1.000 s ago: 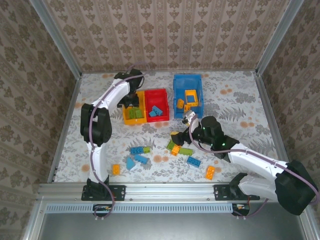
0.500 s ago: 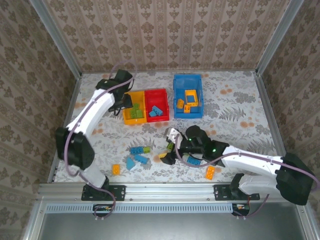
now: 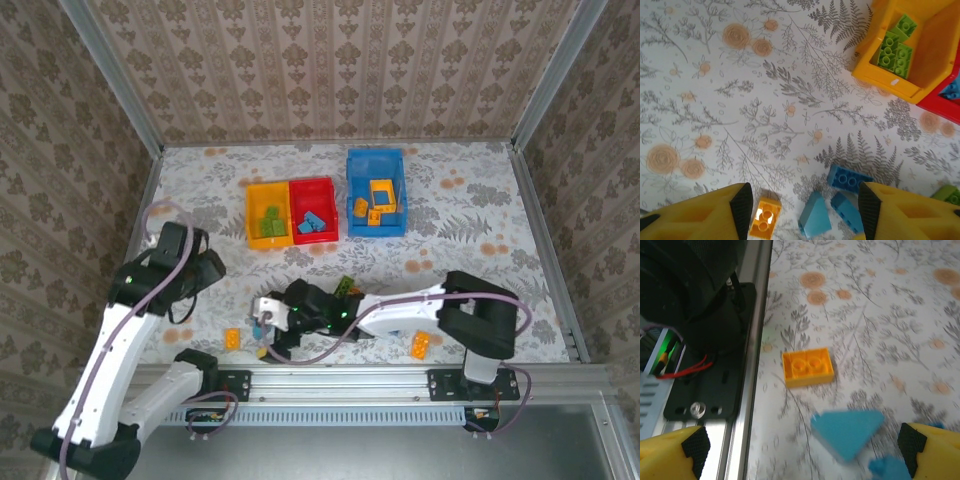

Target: Sort the legos into containers by color

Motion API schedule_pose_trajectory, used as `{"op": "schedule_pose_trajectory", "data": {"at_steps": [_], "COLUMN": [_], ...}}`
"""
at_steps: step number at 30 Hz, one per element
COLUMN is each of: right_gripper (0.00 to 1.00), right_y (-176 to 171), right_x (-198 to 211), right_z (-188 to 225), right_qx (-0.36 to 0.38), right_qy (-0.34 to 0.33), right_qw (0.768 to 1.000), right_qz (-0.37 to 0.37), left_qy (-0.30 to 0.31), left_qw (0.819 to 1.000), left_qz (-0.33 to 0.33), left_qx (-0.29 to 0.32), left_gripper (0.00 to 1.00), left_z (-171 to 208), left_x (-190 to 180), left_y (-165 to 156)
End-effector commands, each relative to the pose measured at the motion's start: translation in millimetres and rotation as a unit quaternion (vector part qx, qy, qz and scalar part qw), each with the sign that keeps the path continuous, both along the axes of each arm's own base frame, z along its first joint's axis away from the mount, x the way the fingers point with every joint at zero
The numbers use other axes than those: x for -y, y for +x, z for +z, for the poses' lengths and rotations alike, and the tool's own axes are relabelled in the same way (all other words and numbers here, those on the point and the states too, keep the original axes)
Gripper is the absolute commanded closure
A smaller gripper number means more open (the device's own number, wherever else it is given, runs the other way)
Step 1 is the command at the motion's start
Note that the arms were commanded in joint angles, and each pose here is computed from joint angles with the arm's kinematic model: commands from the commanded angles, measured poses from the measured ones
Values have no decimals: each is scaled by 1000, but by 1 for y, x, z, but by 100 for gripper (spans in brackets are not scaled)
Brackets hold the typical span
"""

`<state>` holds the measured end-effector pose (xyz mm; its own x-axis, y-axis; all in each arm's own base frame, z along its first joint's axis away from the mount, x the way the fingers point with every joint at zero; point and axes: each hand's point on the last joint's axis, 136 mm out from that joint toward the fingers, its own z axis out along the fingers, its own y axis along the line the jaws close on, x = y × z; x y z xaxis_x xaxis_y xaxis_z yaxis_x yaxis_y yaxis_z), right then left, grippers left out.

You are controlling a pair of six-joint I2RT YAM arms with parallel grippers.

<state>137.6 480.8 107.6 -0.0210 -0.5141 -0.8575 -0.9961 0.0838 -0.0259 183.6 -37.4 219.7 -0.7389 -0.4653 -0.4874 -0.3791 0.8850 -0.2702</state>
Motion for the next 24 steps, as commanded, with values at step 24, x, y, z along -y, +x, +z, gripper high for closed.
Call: {"op": "schedule_pose_trajectory", "data": {"at_steps": [24], "right_gripper": [9], "right_y": [9], "right_x": [-84], "right_z": [-84], "right_qx": [20], "right_qy": [-114], "right_qw": [993], "right_qz": [-13], "left_qy": [-45], "left_qw": [997], "left_qz": [-36], "left_qx": [54], "left_gripper": [40], "left_z": [17], "left_x": [-16], "left_y": [-76]}}
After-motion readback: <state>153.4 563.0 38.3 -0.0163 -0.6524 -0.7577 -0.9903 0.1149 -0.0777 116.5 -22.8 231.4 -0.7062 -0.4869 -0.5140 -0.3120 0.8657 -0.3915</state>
